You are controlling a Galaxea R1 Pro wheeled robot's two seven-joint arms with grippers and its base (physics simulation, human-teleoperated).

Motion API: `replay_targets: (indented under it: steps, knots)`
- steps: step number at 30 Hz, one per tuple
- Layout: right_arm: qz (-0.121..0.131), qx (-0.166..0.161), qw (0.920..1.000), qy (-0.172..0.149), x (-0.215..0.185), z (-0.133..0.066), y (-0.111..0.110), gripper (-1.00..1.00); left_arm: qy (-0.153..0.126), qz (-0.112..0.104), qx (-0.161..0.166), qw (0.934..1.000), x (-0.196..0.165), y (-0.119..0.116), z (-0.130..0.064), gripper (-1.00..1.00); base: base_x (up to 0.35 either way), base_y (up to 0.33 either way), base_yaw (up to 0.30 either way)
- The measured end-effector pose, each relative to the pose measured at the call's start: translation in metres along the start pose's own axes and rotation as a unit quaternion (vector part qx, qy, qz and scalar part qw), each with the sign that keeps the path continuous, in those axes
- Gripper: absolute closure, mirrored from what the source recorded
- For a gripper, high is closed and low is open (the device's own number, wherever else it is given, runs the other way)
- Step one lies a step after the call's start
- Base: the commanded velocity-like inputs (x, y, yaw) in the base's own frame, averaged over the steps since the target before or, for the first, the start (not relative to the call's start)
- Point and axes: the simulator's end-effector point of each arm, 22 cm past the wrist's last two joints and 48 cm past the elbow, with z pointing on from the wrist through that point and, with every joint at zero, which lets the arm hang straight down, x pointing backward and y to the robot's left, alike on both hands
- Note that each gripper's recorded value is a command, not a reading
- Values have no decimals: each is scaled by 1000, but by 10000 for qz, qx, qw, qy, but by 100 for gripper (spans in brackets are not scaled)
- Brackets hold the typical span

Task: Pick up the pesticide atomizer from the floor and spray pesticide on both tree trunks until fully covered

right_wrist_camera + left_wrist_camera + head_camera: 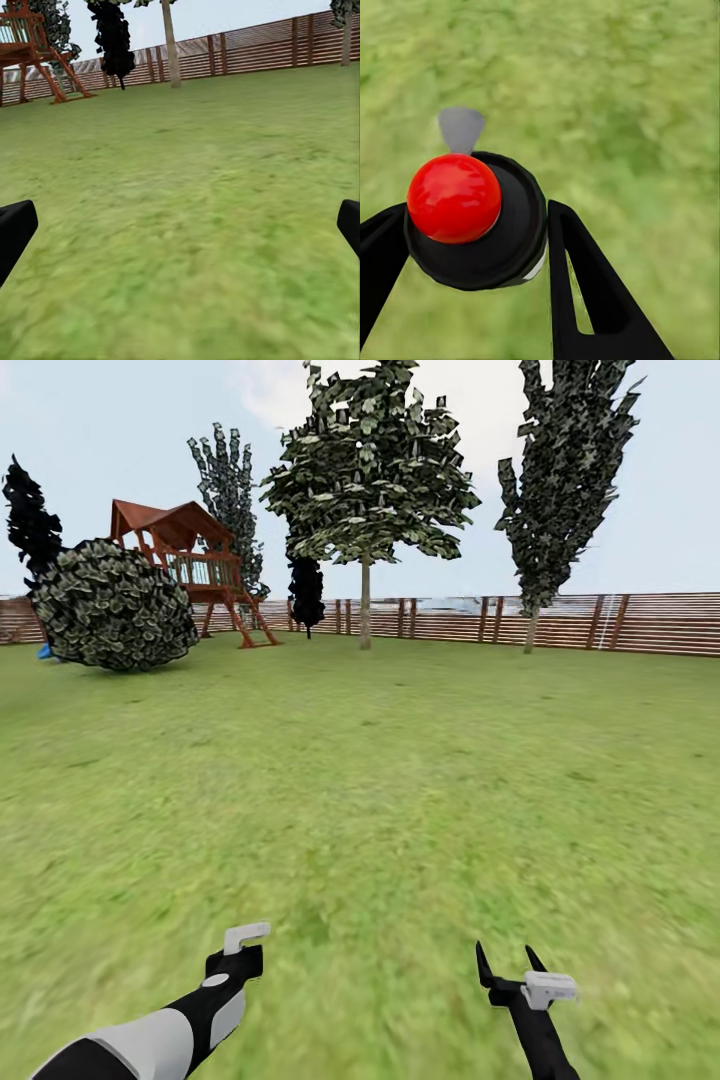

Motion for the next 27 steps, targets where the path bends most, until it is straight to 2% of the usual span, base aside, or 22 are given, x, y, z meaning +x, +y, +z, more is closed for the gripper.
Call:
replay_targets:
  steps: [27]
  knots:
    - [1,-3,10000,5,0,0,0,-100,1,0,0,10000,0,0,0,100,337,0,0]
